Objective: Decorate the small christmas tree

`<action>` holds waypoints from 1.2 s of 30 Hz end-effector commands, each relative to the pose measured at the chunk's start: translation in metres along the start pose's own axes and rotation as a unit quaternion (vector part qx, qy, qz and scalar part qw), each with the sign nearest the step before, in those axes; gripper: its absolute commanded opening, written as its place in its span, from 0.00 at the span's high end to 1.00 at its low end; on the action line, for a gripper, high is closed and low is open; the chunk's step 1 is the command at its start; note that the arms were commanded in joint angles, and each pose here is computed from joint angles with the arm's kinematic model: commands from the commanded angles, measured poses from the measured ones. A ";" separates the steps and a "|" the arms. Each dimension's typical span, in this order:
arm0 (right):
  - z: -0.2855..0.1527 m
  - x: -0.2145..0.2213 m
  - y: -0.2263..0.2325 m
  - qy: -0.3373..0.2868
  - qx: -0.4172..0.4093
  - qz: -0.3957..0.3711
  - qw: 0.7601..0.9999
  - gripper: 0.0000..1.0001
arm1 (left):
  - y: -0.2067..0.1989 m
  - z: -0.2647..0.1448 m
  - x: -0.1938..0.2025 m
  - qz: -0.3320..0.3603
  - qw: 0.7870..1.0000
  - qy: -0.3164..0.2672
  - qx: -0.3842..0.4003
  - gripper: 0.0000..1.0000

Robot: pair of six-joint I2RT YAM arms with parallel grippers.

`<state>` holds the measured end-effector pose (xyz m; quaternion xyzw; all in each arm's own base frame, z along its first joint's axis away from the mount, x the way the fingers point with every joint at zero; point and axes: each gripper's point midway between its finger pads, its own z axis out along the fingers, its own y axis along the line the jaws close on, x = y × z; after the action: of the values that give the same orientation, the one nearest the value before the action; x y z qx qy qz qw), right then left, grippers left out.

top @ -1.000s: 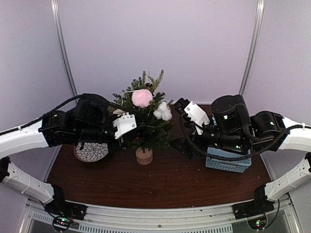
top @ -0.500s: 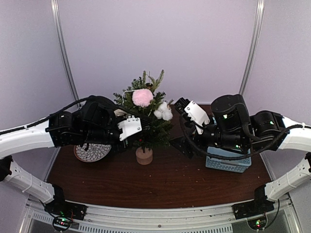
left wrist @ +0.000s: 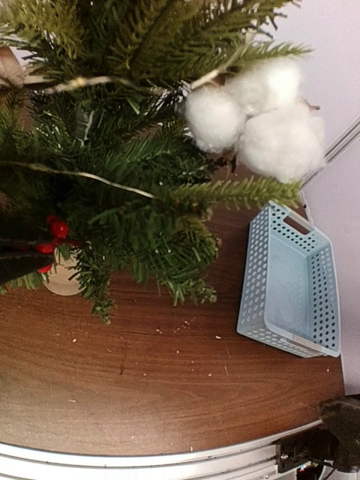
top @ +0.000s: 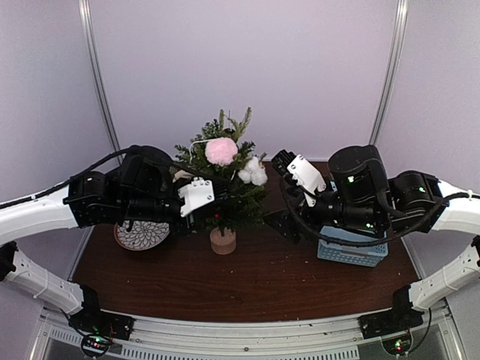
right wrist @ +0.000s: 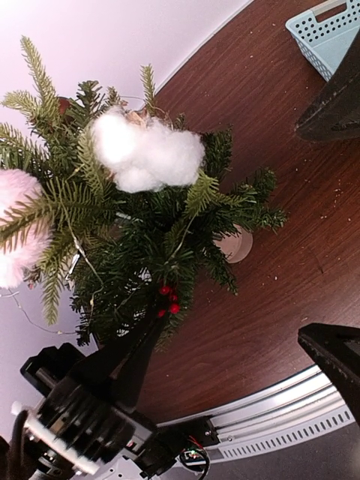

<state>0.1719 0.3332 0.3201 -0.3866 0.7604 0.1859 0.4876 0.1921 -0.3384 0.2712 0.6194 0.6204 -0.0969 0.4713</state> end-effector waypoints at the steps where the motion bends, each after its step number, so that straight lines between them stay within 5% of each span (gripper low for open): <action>1: -0.004 0.003 -0.005 -0.002 0.005 -0.001 1.000 0.13 | 0.006 -0.037 -0.019 0.002 0.999 -0.051 -0.006 1.00; 7: -0.001 0.005 -0.003 0.002 0.002 -0.002 1.000 0.13 | -0.005 -0.076 -0.028 0.014 0.995 -0.095 0.028 1.00; 16: 0.004 0.005 0.000 0.006 -0.004 -0.007 1.000 0.13 | -0.026 -0.103 -0.005 -0.023 0.994 -0.079 0.070 1.00; 23: 0.006 0.004 0.001 0.008 -0.007 -0.006 1.000 0.13 | 0.013 -0.121 -0.006 -0.116 0.988 -0.095 -0.032 1.00; 36: 0.006 0.002 -0.005 0.009 -0.007 0.004 1.000 0.13 | 0.086 -0.131 -0.005 -0.274 0.942 -0.148 -0.123 1.00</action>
<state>0.1771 0.3360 0.3053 -0.3970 0.7666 0.1815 0.4709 0.1933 -0.2330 0.3541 0.4010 0.7085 -0.1878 0.5495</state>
